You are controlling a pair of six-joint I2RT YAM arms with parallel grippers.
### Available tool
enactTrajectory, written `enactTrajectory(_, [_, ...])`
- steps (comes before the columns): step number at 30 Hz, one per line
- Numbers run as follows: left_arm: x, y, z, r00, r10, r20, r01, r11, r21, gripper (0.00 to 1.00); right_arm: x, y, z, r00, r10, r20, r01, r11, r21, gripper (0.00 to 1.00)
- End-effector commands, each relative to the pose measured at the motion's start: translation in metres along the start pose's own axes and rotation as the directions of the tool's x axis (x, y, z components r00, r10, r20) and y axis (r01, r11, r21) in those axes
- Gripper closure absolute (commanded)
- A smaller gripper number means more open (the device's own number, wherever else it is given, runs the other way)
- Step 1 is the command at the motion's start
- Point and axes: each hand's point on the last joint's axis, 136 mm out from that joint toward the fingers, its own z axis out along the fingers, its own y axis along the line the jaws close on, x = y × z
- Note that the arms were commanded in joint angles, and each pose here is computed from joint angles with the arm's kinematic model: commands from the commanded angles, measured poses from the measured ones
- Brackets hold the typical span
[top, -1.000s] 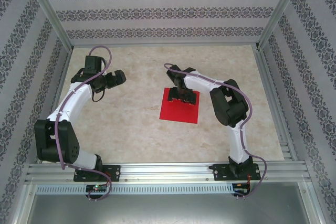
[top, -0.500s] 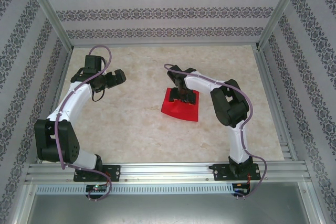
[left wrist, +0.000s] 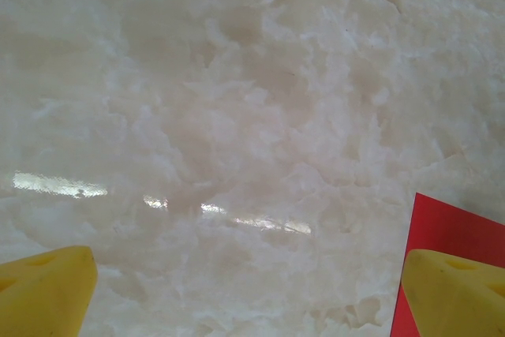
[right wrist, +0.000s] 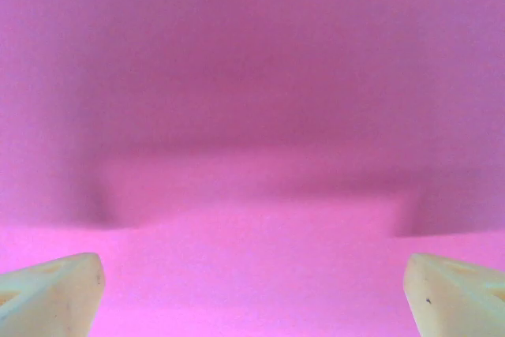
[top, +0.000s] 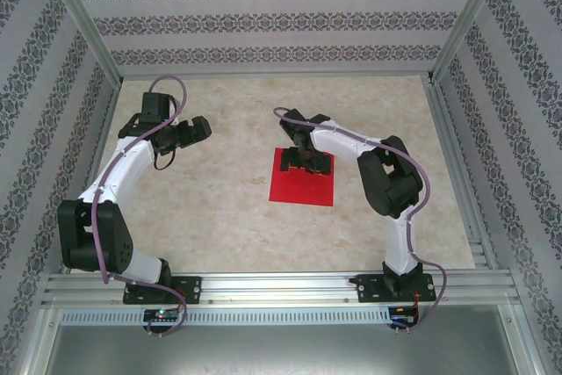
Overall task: Fold a paper plane with a square sheet of paper (pick it up from the middle)
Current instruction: Fold the square sheet of paper in half at the center of the table.
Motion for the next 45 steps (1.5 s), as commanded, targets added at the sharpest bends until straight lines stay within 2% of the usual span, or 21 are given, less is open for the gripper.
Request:
enactTrajectory(1, [0.0, -0.006, -0.002, 1.0, -0.008, -0.015, 0.008, 1.0, 0.012, 0.0, 0.018, 0.001, 0.009, 0.999, -0.003, -0.05, 0.004, 1.0, 0.006, 0.02])
enactTrajectory(10, [0.001, -0.005, -0.001, 1.0, -0.009, -0.021, 0.009, 1.0, 0.008, 0.0, 0.03, -0.006, 0.029, 0.995, -0.007, -0.099, 0.012, 0.999, 0.048, 0.04])
enactTrajectory(17, [0.003, -0.005, 0.001, 1.0, -0.012, -0.029, 0.012, 1.0, 0.007, 0.0, 0.042, -0.019, 0.049, 0.991, 0.014, -0.135, -0.004, 0.997, 0.077, 0.15])
enactTrajectory(22, [0.005, -0.005, 0.004, 0.999, -0.022, -0.04, 0.022, 1.0, 0.015, 0.0, 0.038, -0.018, 0.044, 0.993, 0.017, -0.113, -0.011, 0.999, 0.051, 0.23])
enactTrajectory(26, [0.011, -0.007, 0.008, 0.997, -0.038, -0.065, 0.04, 0.999, 0.035, 0.0, 0.022, 0.001, 0.021, 0.999, 0.0, -0.036, -0.002, 0.998, -0.057, 0.34])
enactTrajectory(30, [0.022, -0.012, 0.015, 0.992, -0.074, -0.102, 0.083, 0.993, 0.084, 0.03, 0.008, 0.034, -0.012, 0.998, -0.025, 0.053, 0.037, 0.97, -0.241, 0.5])
enactTrajectory(33, [0.035, -0.019, 0.023, 0.984, -0.107, -0.143, 0.129, 0.98, 0.151, 0.11, 0.003, 0.063, -0.04, 0.994, -0.031, 0.106, 0.072, 0.912, -0.404, 0.69])
enactTrajectory(35, [0.044, -0.025, 0.027, 0.977, -0.127, -0.172, 0.16, 0.967, 0.198, 0.15, 0.003, 0.082, -0.057, 0.991, -0.029, 0.128, 0.091, 0.851, -0.517, 0.76])
enactTrajectory(37, [0.052, -0.033, 0.031, 0.971, -0.134, -0.198, 0.182, 0.951, 0.25, 0.19, 0.002, 0.101, -0.077, 0.988, -0.016, 0.156, 0.112, 0.767, -0.632, 0.77])
enactTrajectory(41, [0.07, -0.048, 0.036, 0.963, -0.12, -0.242, 0.193, 0.932, 0.306, 0.23, 0.006, 0.124, -0.102, 0.985, -0.013, 0.174, 0.144, 0.623, -0.769, 0.77])
enactTrajectory(43, [0.079, -0.056, 0.039, 0.959, -0.109, -0.261, 0.194, 0.925, 0.326, 0.23, 0.009, 0.126, -0.099, 0.988, -0.003, 0.156, 0.127, 0.596, -0.793, 0.76])
enactTrajectory(45, [0.087, -0.064, 0.042, 0.957, -0.098, -0.274, 0.193, 0.919, 0.344, 0.24, 0.012, 0.124, -0.087, 0.992, -0.002, 0.13, 0.104, 0.605, -0.789, 0.75])
